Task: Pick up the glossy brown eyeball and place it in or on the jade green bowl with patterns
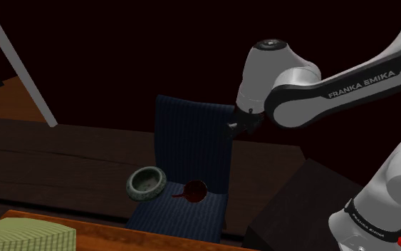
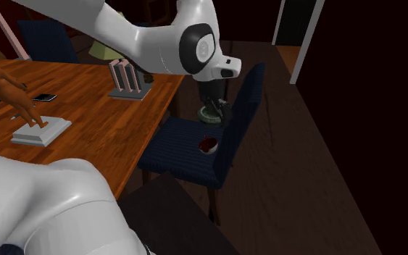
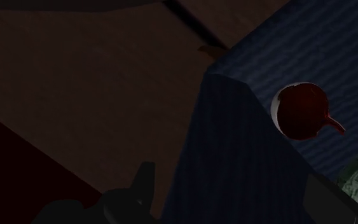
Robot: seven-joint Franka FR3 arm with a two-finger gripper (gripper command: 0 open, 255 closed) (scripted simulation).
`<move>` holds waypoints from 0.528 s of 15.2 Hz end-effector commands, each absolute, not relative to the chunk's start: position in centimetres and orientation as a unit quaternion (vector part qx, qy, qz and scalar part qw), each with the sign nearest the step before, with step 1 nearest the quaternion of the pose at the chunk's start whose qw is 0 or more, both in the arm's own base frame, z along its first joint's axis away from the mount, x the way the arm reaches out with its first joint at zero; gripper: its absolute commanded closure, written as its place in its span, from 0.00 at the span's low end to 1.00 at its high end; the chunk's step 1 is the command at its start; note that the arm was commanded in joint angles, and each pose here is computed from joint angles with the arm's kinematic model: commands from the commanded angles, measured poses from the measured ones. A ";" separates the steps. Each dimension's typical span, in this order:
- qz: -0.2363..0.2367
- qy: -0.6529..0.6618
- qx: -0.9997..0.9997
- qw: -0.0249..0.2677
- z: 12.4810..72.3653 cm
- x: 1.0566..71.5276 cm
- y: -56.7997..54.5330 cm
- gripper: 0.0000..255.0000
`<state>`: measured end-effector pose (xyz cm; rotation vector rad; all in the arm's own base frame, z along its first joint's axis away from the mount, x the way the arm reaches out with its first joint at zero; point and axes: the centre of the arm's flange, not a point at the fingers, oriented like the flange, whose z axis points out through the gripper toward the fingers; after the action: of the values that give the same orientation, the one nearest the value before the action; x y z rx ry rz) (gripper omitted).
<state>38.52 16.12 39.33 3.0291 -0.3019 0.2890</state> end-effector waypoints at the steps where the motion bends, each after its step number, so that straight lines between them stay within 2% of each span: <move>1: 0.093 -0.103 0.989 0.044 37.0 39.6 17.2 0.00; 8: 0.085 -0.116 0.988 0.056 29.0 42.0 21.7 0.00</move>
<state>41.63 20.98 30.40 2.9988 -0.3449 0.2585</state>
